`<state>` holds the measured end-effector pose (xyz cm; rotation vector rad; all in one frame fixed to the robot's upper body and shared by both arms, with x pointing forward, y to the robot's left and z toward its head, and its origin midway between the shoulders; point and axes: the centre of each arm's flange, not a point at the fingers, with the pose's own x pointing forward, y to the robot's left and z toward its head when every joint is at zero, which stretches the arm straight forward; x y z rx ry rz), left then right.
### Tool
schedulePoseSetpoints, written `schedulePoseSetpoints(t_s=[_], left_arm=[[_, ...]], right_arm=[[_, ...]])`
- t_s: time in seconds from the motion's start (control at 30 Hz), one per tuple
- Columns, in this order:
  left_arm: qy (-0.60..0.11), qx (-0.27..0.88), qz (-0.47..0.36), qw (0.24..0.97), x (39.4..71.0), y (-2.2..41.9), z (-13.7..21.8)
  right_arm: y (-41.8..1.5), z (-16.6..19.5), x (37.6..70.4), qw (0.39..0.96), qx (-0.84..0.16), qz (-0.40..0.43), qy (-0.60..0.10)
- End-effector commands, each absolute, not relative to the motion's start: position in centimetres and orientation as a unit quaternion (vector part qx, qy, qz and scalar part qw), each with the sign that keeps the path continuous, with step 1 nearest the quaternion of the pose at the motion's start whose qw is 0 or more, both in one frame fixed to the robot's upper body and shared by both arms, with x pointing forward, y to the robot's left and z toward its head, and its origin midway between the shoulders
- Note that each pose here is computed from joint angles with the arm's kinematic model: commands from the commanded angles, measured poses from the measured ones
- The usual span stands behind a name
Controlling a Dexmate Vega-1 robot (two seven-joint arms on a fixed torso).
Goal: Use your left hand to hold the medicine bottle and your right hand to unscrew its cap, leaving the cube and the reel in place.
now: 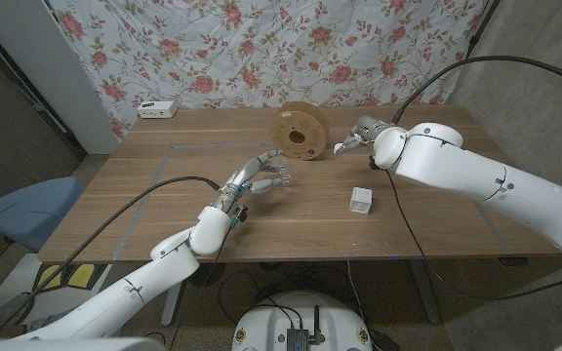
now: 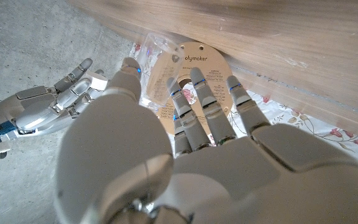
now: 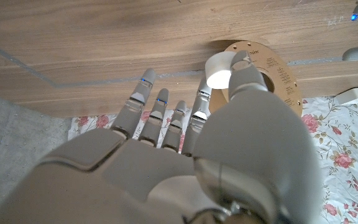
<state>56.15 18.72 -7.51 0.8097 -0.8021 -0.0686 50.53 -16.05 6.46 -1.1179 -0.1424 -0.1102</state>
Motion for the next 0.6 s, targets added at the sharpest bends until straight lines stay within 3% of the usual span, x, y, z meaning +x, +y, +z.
schedulePoseSetpoints(t_s=[0.03, 0.6], left_arm=[[-0.366, 0.385, -0.031, 0.847, 57.0, 19.4, -8.3], [-0.371, 0.389, -0.058, 0.842, 58.4, 19.0, -8.5]], right_arm=[[-15.9, 6.0, 51.7, 0.839, -0.537, -0.060, -0.058], [-14.1, 4.8, 52.8, 0.831, -0.550, -0.063, -0.062]])
